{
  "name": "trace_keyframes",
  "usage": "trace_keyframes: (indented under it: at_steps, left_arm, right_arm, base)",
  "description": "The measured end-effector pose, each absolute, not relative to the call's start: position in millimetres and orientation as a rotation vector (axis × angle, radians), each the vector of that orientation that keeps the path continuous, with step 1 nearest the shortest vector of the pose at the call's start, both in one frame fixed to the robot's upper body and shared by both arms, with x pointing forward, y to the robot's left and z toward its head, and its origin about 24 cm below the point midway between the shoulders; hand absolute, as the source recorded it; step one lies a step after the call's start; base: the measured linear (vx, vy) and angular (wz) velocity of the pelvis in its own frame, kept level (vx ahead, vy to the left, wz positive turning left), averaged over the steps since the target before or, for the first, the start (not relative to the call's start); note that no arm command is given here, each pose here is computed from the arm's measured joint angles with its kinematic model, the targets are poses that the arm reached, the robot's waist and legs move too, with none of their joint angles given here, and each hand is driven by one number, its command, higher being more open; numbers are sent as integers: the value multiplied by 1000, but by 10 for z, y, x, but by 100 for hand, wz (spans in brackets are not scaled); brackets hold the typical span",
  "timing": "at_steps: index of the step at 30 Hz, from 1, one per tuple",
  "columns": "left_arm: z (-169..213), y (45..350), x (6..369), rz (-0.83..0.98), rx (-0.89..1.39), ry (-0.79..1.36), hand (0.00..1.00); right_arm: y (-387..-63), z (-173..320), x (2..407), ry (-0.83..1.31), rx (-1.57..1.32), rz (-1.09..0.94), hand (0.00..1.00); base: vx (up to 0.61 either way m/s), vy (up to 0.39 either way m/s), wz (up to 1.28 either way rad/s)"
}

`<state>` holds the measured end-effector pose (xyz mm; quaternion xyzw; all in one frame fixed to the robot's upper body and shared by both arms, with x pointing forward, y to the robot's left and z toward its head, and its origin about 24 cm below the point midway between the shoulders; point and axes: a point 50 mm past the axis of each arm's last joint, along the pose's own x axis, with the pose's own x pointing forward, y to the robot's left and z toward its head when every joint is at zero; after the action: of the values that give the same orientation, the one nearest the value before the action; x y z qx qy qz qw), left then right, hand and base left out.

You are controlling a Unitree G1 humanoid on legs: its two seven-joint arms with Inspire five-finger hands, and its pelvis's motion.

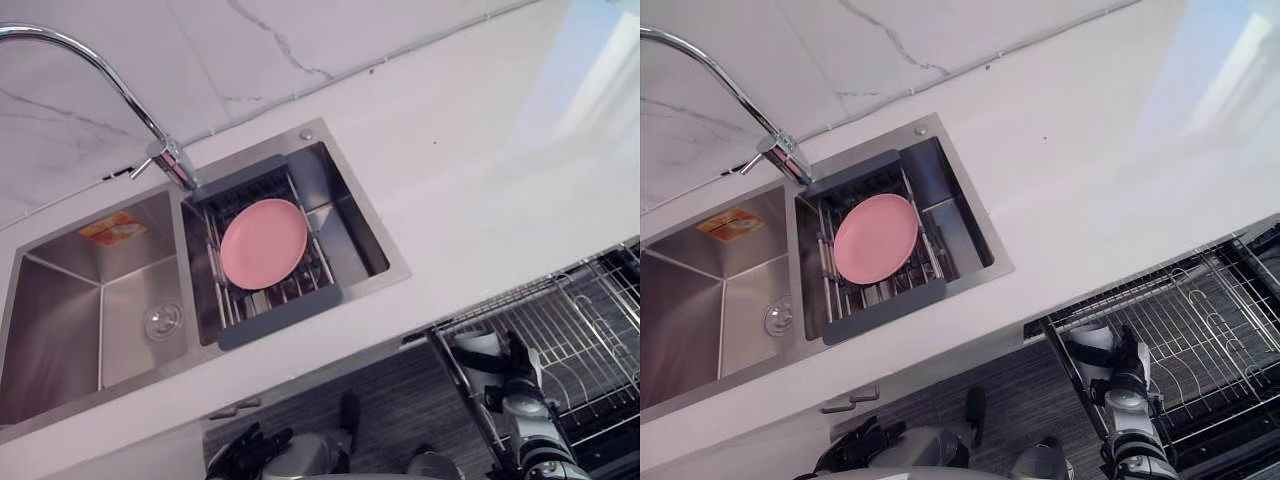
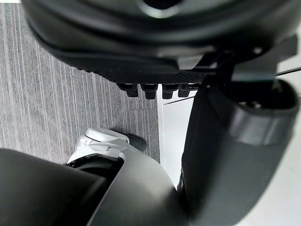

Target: Walk over to the sink, pick up the cup, carry it to the dishwasher, place the cup inside the dishwasher, then close the dishwasher door

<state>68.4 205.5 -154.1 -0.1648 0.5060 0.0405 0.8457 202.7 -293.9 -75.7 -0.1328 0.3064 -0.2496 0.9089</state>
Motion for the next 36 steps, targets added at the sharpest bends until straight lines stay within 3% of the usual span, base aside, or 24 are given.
trace_keyframes:
  at_steps: [12, 22, 30, 36]
  left_arm:
    - [-1585, 2111, 639, 179, -302, 1141, 100]
    - [-1615, 2106, 571, 209, -295, 1164, 100]
    - [-1642, 2118, 469, 250, -296, 1191, 100]
    - [-1674, 2116, 363, 417, -383, 1277, 100]
  right_arm:
    - [-2602, -170, 2316, 239, -50, -499, 100]
    - [-2717, 341, 2183, -15, 74, -501, 100]
    - [-2447, 983, 2209, -410, 378, -127, 100]
    - [-1964, 1034, 2281, -425, 484, 162, 100]
  base:
    - [-45, -49, -45]
    - [11, 5, -34]
    - [-8, 11, -8]
    - [5, -7, 34]
